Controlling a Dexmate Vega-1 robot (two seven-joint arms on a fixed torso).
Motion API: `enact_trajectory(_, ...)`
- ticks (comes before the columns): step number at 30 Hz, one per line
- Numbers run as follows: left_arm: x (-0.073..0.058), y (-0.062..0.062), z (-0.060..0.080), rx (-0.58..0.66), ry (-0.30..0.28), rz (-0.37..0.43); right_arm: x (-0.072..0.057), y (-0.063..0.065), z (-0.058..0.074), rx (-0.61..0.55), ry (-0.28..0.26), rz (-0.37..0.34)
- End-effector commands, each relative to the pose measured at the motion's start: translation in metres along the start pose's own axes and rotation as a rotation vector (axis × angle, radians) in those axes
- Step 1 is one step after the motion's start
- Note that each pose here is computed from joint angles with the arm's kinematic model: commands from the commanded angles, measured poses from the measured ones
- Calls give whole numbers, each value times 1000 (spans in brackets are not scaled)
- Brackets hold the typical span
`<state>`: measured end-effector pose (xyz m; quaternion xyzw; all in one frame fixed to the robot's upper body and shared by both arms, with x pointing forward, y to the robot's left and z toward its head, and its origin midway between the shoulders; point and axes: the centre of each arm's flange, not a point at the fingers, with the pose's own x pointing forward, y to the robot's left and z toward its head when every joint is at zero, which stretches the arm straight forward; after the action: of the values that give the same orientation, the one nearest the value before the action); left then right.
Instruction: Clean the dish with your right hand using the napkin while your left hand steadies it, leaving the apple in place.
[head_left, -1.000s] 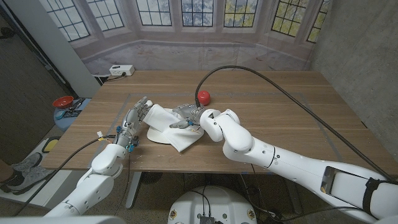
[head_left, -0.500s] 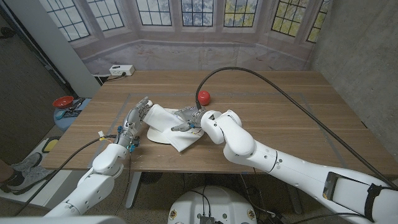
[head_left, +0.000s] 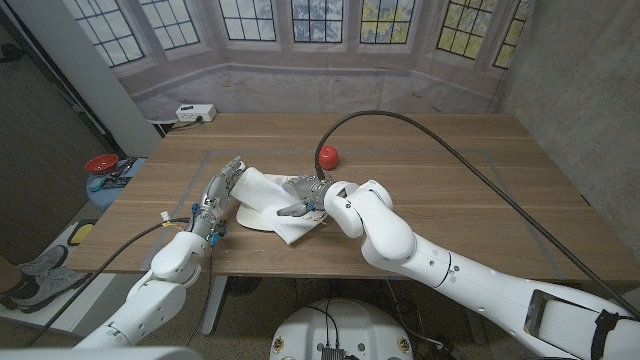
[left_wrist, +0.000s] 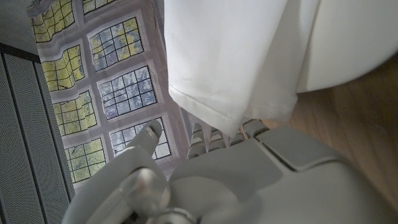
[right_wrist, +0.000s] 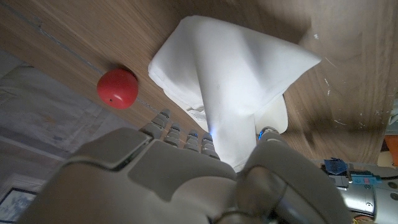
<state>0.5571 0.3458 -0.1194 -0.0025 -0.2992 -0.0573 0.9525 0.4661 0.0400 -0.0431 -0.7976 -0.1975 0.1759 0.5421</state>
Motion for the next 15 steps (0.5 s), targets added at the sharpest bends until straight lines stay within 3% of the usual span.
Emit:
enact_trajectory(1,1,-3,-2,-4,-1,1,0,7,8,-6,-15,29)
enact_trajectory(15,0,-5,-1,-1,2,1,19,13,10,1,-51,38)
